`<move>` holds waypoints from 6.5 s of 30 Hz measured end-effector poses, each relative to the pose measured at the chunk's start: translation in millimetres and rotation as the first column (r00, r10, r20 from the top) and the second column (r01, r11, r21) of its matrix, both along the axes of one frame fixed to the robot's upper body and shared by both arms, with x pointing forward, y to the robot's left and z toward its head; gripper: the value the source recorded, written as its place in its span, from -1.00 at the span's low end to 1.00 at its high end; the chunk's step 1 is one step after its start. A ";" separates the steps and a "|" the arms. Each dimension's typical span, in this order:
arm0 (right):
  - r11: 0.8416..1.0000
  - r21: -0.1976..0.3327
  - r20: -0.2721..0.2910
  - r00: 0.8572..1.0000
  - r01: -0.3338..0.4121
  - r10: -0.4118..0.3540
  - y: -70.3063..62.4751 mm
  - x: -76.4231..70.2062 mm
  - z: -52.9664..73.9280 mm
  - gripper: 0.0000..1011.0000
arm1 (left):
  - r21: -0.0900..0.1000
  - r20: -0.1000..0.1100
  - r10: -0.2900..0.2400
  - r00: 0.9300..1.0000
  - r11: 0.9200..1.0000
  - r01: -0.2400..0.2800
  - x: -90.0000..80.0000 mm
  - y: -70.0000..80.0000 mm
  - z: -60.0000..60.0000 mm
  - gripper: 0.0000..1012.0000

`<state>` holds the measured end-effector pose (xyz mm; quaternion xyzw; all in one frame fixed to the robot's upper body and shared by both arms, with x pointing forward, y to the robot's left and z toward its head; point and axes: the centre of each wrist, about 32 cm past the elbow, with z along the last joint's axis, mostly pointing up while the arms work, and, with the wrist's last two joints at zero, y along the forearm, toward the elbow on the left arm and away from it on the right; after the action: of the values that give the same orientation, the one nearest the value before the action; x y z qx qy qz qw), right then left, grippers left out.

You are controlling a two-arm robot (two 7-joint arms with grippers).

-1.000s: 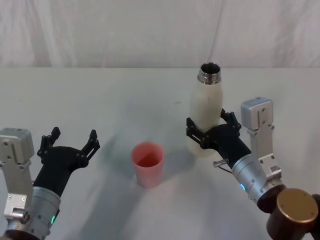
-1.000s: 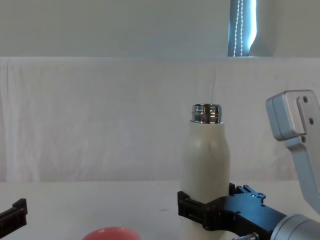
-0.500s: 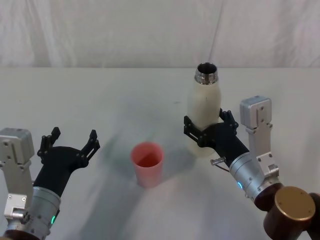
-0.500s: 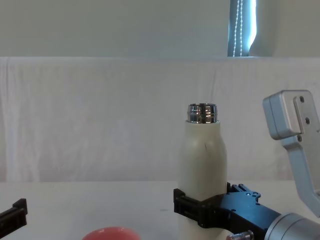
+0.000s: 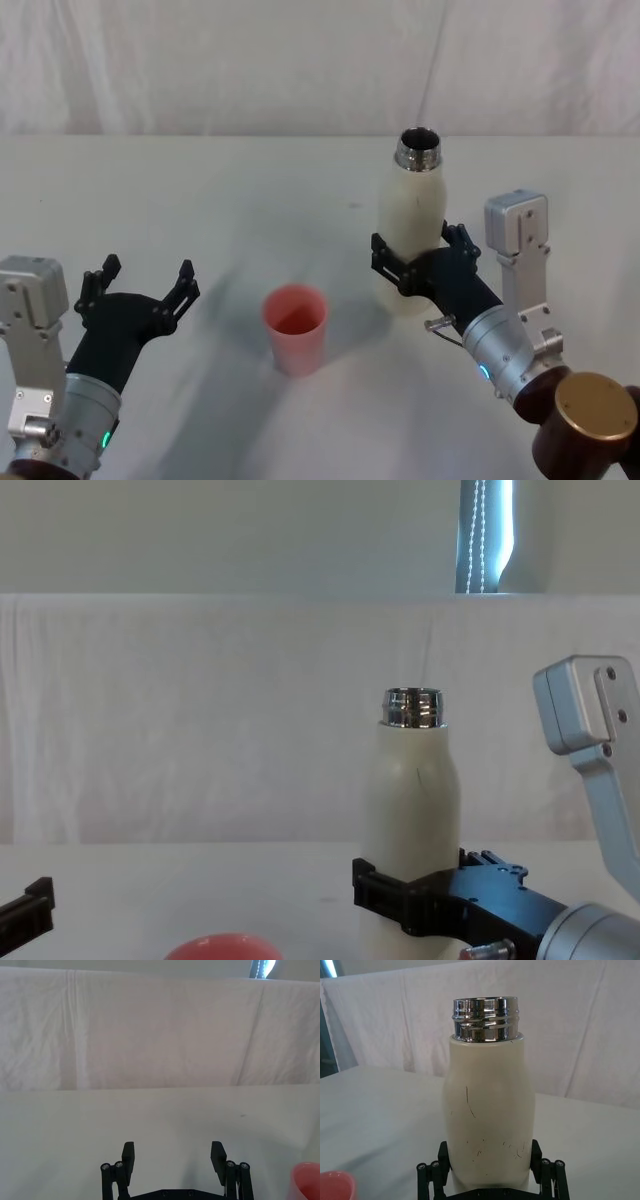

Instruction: Grasp the thermos with one hand and pour water into the cup lid.

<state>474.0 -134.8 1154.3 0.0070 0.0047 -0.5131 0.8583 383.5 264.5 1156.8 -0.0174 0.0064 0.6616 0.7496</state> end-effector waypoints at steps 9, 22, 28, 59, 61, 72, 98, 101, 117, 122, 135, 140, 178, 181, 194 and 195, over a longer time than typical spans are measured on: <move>1.000 -0.014 0.009 1.000 0.004 -0.004 -5.6 -4.1 10.9 0.90 | 0.000 0.000 0.000 1.000 1.000 0.000 0.0 0.0 0.0 0.98; 1.000 -0.018 0.035 0.999 0.008 -0.007 -19.6 -11.4 32.8 0.90 | 0.000 0.000 0.000 1.000 1.000 0.000 0.0 0.0 0.0 0.98; 1.000 -0.024 0.049 0.999 0.006 -0.005 -27.0 -18.7 40.6 0.90 | 0.000 0.000 0.000 1.000 1.000 0.000 0.0 0.0 0.0 0.98; 1.000 -0.022 0.070 0.998 0.000 0.001 -32.7 -23.9 49.5 0.90 | 0.000 0.000 0.000 1.000 1.000 0.000 0.0 0.0 0.0 0.98; 1.000 -0.022 0.070 0.998 0.000 0.001 -32.6 -23.9 49.5 0.90 | 0.000 0.000 0.000 1.000 1.000 0.000 0.0 0.0 0.0 0.98; 1.000 -0.023 0.069 0.998 0.000 0.001 -32.5 -23.7 49.3 0.90 | 0.000 0.000 0.000 1.000 1.000 0.000 0.0 0.0 0.0 0.98; 0.970 -0.242 0.163 0.986 -0.003 0.044 -27.7 -24.0 39.1 0.90 | 0.000 0.000 0.000 1.000 1.000 0.000 0.0 0.0 0.0 0.98; 0.960 -0.280 0.177 0.983 0.000 0.052 -27.5 -23.5 39.8 0.90 | 0.000 0.000 0.000 1.000 1.000 0.000 0.0 0.0 0.0 0.98; 0.903 -0.428 0.234 0.968 0.023 0.086 -28.3 -18.3 46.8 0.90 | 0.000 0.000 0.000 1.000 1.000 0.000 0.0 0.0 0.0 0.98; 0.855 -0.516 0.264 0.959 0.049 0.105 -26.8 -19.0 45.3 0.90 | 0.000 0.000 0.000 1.000 1.000 0.000 0.0 0.0 0.0 0.98; 0.764 -0.637 0.331 0.932 0.105 0.147 -24.3 -20.3 42.9 0.90 | 0.000 0.000 0.000 1.000 1.000 0.000 0.0 0.0 0.0 0.98; 0.727 -0.676 0.358 0.917 0.125 0.175 -23.7 -21.1 41.7 0.90 | 0.000 0.000 0.000 1.000 1.000 0.000 0.0 0.0 0.0 0.98; 0.506 -0.822 0.460 0.828 0.261 0.321 -23.6 -23.1 25.6 0.90 | 0.000 0.000 0.000 1.000 1.000 0.000 0.0 0.0 0.0 0.98; 0.497 -0.826 0.462 0.824 0.266 0.327 -23.7 -23.1 25.0 0.90 | 0.000 0.000 0.000 1.000 1.000 0.000 0.0 0.0 0.0 0.98; 0.452 -0.843 0.477 0.794 0.293 0.376 -22.2 -24.5 20.5 0.90 | 0.000 0.000 0.000 1.000 1.000 0.000 0.0 0.0 0.0 0.98; 0.450 -0.844 0.478 0.792 0.293 0.380 -22.1 -24.6 20.3 0.90 | 0.000 0.000 0.000 1.000 1.000 0.000 0.0 0.0 0.0 0.98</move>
<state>449.3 -156.9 1174.6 -0.2793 -0.5407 -0.3812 0.6959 383.5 264.5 1156.8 -0.0174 0.0064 0.6616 0.7496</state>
